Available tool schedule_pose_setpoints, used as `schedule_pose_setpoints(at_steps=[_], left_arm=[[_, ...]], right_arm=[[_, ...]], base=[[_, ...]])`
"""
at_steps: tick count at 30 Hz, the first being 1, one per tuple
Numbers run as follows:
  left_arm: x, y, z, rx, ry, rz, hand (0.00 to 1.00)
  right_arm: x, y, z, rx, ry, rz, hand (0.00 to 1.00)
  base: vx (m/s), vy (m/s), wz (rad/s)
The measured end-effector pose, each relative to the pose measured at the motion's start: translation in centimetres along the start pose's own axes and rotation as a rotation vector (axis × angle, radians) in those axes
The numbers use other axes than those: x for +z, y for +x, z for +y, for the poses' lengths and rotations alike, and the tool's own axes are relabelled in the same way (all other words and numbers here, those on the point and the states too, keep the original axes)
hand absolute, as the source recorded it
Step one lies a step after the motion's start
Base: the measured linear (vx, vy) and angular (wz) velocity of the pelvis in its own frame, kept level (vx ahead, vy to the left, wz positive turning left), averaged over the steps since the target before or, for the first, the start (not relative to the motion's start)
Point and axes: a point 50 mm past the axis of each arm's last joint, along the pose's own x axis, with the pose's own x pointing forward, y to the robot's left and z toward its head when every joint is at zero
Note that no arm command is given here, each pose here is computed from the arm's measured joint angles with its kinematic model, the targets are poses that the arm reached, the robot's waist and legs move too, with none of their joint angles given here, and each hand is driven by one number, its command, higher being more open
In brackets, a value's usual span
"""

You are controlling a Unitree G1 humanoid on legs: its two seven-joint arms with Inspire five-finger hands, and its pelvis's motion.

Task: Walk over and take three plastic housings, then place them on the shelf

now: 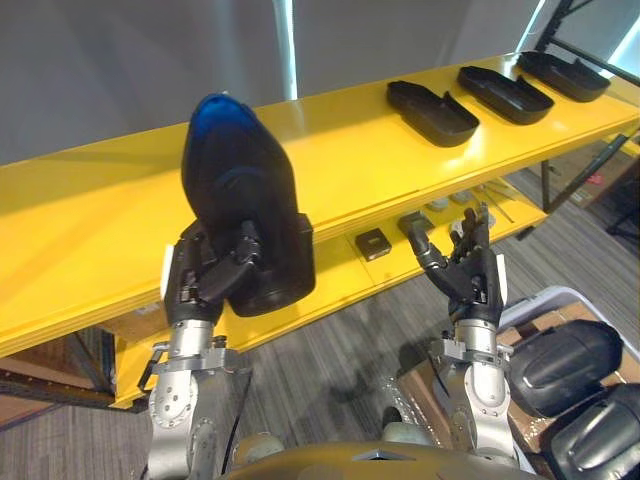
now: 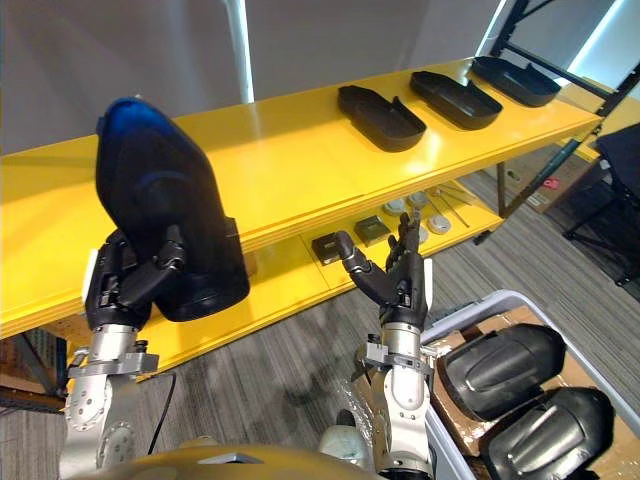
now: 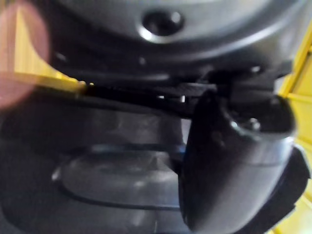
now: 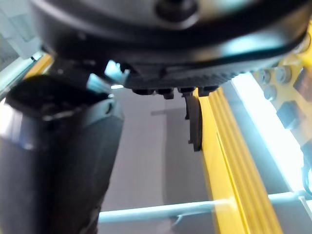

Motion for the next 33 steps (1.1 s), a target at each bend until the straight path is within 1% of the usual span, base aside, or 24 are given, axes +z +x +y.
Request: schedule_pose_setpoints(at_steps=[3, 5, 8, 9, 12, 14, 18, 22, 27, 29, 33], left_arm=[[0.3, 0.1, -0.6, -0.019, -0.019, -0.018, 0.0], [0.4, 0.1, -0.5, -0.011, -0.017, -0.018, 0.0], [0.5, 0.0, 0.2, 0.027, -0.01, -0.02, 0.0], [0.6, -0.2, 0.9, 0.075, -0.01, -0.028, 0.0], [0.5, -0.8, 1.9, 0.129, -0.016, -0.019, 0.0], [0.5, -1.0, 1.8, 0.123, -0.017, -0.019, 0.0], [0.2, -1.0, 0.7, 0.068, -0.042, -0.005, 0.0], [0.4, -0.4, 0.6, 0.046, -0.037, -0.018, 0.0], [-0.1, -0.3, 0.6, 0.059, -0.044, 0.04, 0.0], [-0.1, -0.2, 0.6, 0.062, -0.045, 0.053, 0.0], [-1.0, -0.3, 0.6, 0.079, -0.058, 0.143, 0.0]], right_arm=[[0.6, 0.2, -0.2, 0.009, -0.014, -0.027, 1.0], [1.1, 0.3, -0.6, 0.009, -0.029, -0.048, 1.0], [1.1, 0.3, -0.6, 0.037, -0.038, -0.047, 1.0], [1.3, 0.5, -0.7, 0.068, -0.057, -0.055, 1.0], [1.5, 0.8, -0.5, 0.091, -0.055, -0.069, 1.0], [1.9, 1.3, -0.3, 0.093, -0.051, -0.097, 1.0], [2.2, 1.5, 0.3, 0.15, -0.064, -0.107, 1.0], [2.8, 1.2, 2.0, 0.194, -0.015, -0.135, 1.0], [2.9, 0.7, 3.1, 0.207, 0.035, -0.138, 1.0], [2.7, 0.4, 3.1, 0.2, 0.035, -0.126, 1.0], [2.1, -0.5, 2.2, 0.184, -0.022, -0.079, 1.0]], base=[[0.0, -0.116, 0.24], [0.05, -0.103, 0.19], [0.07, -0.166, -0.04], [0.1, -0.146, -0.13], [0.12, -0.009, -0.53], [0.15, 0.054, -0.68], [0.2, 0.202, -0.8], [0.17, 0.19, -0.39], [0.04, 0.087, -0.15], [-0.02, -0.006, -0.11], [-0.02, -0.048, 0.02]])
